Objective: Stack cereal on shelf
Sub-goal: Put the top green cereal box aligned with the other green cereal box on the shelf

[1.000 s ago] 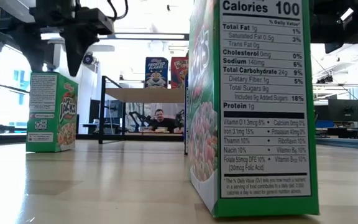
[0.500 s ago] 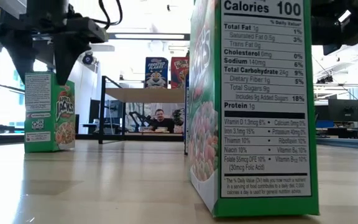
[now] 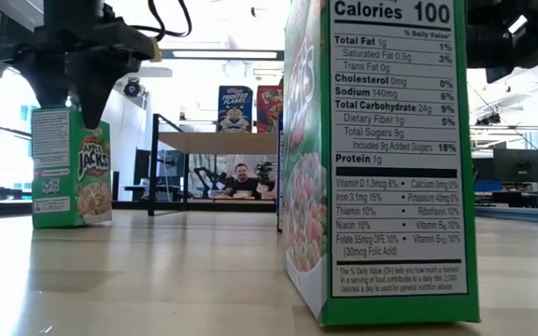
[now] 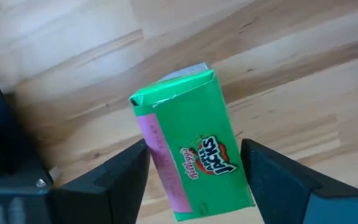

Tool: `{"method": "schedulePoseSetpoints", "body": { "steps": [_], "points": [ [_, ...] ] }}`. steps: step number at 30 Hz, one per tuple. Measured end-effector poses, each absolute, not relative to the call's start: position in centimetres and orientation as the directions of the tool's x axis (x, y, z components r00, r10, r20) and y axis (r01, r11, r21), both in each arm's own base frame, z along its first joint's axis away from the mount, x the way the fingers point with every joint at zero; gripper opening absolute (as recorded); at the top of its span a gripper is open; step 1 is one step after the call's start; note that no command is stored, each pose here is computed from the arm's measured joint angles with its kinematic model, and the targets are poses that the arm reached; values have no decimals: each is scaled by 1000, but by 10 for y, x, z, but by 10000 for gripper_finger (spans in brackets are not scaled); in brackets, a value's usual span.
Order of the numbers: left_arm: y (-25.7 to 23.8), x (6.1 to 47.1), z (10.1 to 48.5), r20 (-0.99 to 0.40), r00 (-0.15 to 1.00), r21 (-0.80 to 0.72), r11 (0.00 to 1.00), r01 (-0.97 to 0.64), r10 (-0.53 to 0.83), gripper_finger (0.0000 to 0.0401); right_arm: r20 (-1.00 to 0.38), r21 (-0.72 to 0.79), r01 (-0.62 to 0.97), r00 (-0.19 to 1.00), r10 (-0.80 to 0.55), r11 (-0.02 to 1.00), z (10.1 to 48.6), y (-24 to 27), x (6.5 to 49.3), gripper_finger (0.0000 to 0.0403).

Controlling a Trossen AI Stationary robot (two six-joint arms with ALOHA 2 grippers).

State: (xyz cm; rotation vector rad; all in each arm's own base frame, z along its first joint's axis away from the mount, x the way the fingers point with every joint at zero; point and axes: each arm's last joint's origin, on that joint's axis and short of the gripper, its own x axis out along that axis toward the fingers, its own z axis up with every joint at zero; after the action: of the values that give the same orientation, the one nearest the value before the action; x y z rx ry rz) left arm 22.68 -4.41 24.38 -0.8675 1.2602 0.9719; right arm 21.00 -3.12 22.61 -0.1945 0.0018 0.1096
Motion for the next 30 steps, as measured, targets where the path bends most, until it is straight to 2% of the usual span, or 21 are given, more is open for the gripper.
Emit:
{"method": "schedulePoseSetpoints", "body": {
  "steps": [4, 10, 15, 19, 22, 26, 30],
  "points": [
    [-39, 230, 250, -990, 67, -2, 464, -886, 123, 223, -15, -178, -106, 994, 105, 978, 226, -32, 210, 0],
    [-19, 243, 281, -965, 182, -7, 678, -735, 188, 201, 1, -162, -103, 995, 104, 981, 228, -32, 210, 0],
    [10, 254, 309, -933, 272, 11, 775, -632, 235, 185, 16, -161, -98, 995, 102, 982, 229, -32, 210, 0],
    [21, 256, 320, -933, 305, -52, 765, -641, 192, 179, 16, -160, -94, 995, 98, 983, 229, -32, 210, 0],
    [16, 250, 320, -961, 256, -104, 721, -685, 105, 187, 16, -153, -84, 996, 87, 985, 229, -32, 210, 0],
    [0, 238, 317, -989, 133, -54, 687, -725, 63, 214, 15, -150, -63, 998, 66, 987, 229, -33, 210, 0],
    [-15, 237, 310, -992, 114, -50, 637, -769, 60, 246, 7, -149, -62, 998, 64, 987, 228, -33, 210, 0]
  ]
}}
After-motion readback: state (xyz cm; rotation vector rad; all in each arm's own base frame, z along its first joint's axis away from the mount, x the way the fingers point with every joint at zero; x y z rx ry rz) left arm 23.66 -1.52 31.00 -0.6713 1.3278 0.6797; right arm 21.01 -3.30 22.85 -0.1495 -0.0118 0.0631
